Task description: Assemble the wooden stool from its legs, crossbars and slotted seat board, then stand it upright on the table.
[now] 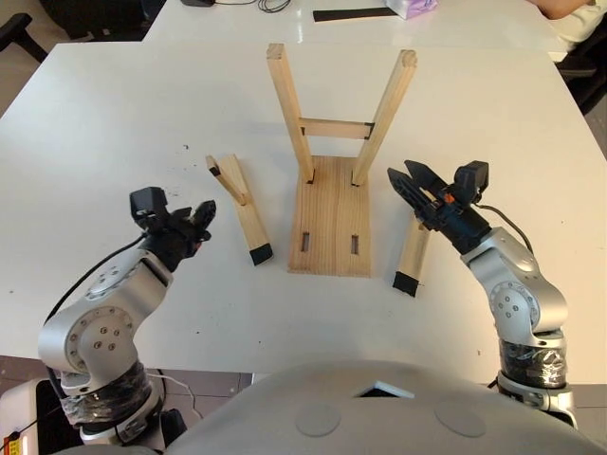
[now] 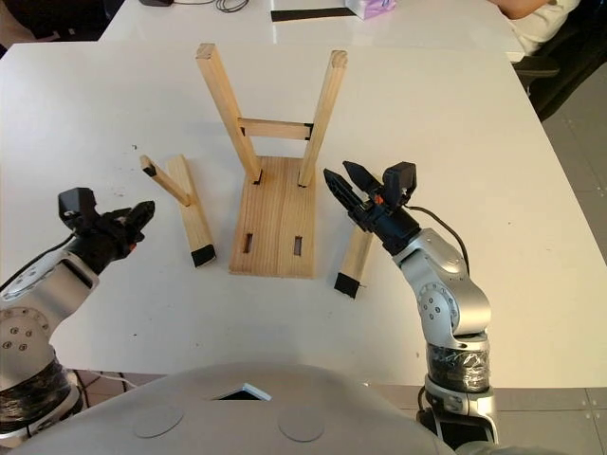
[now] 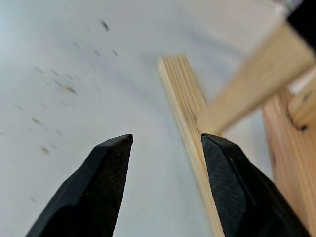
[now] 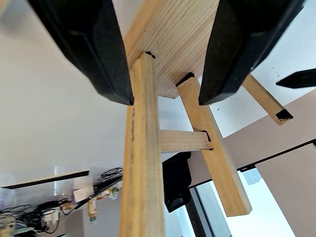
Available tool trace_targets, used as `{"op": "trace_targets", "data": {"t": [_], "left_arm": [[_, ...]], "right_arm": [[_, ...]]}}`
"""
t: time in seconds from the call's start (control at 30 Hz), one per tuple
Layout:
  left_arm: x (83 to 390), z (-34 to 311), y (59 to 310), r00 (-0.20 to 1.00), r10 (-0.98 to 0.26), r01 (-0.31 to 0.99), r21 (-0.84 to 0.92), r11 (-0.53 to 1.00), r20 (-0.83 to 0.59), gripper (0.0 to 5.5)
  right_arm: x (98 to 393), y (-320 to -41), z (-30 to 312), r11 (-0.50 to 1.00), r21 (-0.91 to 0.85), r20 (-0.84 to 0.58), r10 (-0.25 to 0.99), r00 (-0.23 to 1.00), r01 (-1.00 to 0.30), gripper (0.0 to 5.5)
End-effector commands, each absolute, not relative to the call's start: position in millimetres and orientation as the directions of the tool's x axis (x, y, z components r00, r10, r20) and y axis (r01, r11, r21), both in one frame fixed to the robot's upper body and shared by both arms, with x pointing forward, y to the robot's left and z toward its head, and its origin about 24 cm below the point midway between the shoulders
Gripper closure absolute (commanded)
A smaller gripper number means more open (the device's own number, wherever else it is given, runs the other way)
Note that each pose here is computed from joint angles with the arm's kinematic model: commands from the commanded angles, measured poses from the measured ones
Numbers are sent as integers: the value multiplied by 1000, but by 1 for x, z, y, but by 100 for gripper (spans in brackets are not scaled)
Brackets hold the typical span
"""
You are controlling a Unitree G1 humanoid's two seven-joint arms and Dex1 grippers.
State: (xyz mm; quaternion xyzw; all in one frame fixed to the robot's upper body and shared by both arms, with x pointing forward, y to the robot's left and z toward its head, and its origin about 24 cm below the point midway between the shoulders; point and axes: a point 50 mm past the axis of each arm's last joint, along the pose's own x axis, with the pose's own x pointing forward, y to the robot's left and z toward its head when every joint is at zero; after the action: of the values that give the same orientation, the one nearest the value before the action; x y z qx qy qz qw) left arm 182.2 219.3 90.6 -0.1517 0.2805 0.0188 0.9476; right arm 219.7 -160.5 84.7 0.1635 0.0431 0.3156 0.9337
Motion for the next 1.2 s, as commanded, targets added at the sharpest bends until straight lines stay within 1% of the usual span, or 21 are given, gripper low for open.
{"op": "trace_targets", "data": {"t": [0.03,0.1,0.23,0.27,0.37,0.53,0.7,0.8,1.0,1.1,1.2], "left_arm": [[182,92,192,825,-47,-143,-288,947,-563,239],[177,91,185,813,-4,-192,-274,942,-583,212],[176,97,176,811,39,-220,-242,945,-584,149],[177,98,174,807,48,-224,-230,947,-588,144],[182,99,169,792,66,-228,-194,954,-607,144],[200,95,148,774,3,-185,-221,957,-634,144],[209,85,145,724,47,-204,-150,967,-688,144],[212,80,142,694,64,-228,-135,964,-717,144],[216,77,132,664,12,-158,-124,980,-748,144],[214,73,134,652,3,-127,-105,986,-758,144],[204,66,153,636,43,-104,-31,994,-770,144]], "right_arm": [[220,-153,89,710,335,12,655,756,-620,309],[220,-151,91,689,333,-1,683,731,-643,309],[220,-151,92,669,335,-29,712,702,-664,309],[220,-150,93,661,336,-33,720,693,-671,309],[222,-147,94,644,338,-39,738,673,-686,309],[228,-138,94,620,346,-36,758,651,-704,309],[235,-129,95,605,348,-13,767,642,-716,309],[236,-127,93,608,358,-9,761,648,-709,309],[231,-119,90,597,381,3,763,647,-706,309],[230,-119,88,605,388,5,753,658,-696,309],[230,-120,87,617,392,10,738,674,-682,309]]}}
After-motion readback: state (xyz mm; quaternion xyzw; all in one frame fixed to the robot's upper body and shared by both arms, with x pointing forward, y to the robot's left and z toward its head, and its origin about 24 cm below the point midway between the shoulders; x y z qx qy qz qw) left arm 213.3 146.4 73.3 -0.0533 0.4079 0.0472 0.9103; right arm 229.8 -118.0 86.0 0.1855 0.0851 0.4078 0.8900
